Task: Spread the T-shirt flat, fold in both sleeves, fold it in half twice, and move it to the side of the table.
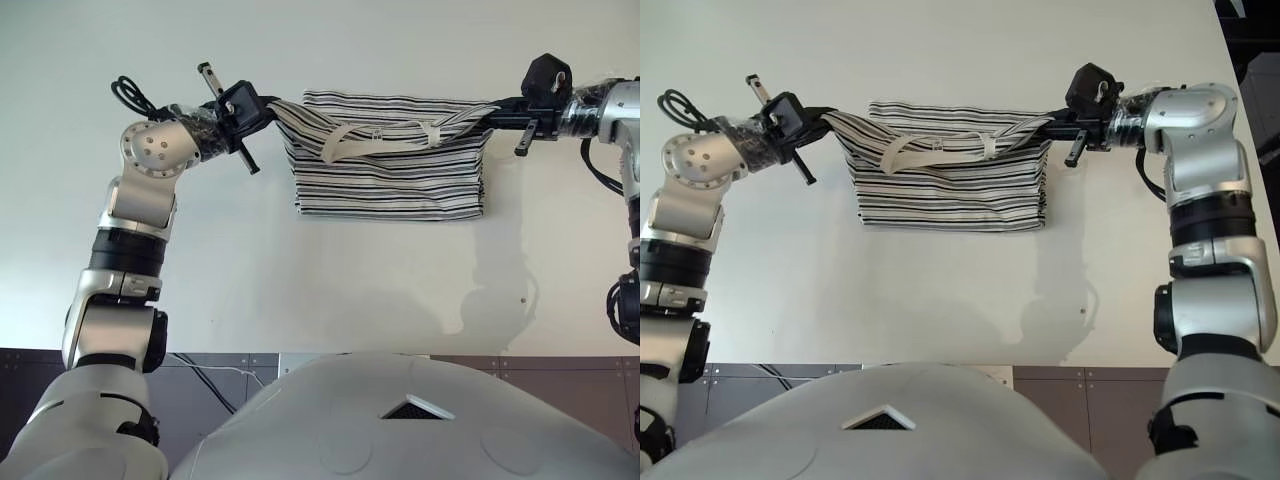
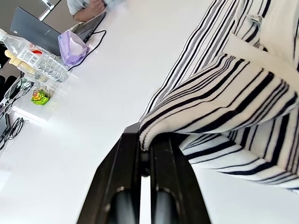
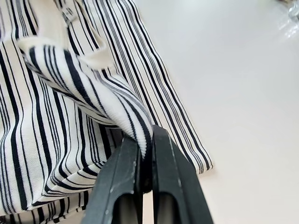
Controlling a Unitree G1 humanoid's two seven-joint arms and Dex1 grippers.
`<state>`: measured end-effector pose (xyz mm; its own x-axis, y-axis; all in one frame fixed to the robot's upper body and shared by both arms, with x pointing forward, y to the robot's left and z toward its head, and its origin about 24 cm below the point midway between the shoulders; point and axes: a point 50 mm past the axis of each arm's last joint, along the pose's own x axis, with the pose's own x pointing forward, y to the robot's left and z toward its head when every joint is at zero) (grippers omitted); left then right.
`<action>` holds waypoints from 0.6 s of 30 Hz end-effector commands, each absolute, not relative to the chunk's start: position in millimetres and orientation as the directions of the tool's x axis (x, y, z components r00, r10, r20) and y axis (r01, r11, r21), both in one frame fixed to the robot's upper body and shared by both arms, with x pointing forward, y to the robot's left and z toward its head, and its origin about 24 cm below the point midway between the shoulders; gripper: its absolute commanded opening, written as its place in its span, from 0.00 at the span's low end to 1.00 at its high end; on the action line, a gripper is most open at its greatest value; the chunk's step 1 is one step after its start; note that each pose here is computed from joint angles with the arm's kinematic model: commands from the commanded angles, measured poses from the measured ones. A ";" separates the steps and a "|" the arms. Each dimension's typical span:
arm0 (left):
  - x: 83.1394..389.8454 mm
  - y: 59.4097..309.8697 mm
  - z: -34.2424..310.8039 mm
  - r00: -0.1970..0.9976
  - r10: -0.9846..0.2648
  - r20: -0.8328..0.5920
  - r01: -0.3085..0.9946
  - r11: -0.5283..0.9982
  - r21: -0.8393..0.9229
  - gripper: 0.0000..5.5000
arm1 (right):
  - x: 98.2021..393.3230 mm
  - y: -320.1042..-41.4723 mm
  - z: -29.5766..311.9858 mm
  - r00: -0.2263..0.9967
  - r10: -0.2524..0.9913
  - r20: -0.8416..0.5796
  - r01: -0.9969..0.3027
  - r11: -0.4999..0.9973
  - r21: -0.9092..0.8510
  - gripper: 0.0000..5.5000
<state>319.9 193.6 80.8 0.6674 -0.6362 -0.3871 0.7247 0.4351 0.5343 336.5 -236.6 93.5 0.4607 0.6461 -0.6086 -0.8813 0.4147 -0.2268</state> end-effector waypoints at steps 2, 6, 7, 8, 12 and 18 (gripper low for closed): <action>352.9 168.5 85.9 0.623 -0.662 -0.417 0.751 0.358 0.554 0.02 | 345.1 -248.0 86.1 0.495 0.595 -0.633 -0.854 0.469 -0.226 0.02; 359.2 165.7 70.9 0.608 -0.645 -0.463 0.774 0.351 0.527 0.02 | 351.3 -240.2 81.7 0.515 0.605 -0.607 -0.837 0.507 -0.204 0.02; 357.1 170.2 63.0 0.609 -0.628 -0.485 0.779 0.356 0.516 0.02 | 356.2 -234.0 83.2 0.544 0.609 -0.577 -0.818 0.538 -0.205 0.02; 354.9 175.1 56.6 0.613 -0.611 -0.500 0.779 0.362 0.512 0.02 | 360.6 -228.4 85.4 0.571 0.614 -0.545 -0.801 0.562 -0.207 0.02; 346.2 191.7 36.6 0.669 -0.541 -0.509 0.741 0.430 0.516 0.02 | 371.5 -221.1 88.0 0.676 0.562 -0.476 -0.710 0.670 -0.217 0.14; 349.7 192.0 32.4 0.731 -0.490 -0.475 0.683 0.543 0.489 0.22 | 361.9 -223.0 59.4 0.650 0.496 -0.576 -0.700 0.686 -0.199 0.36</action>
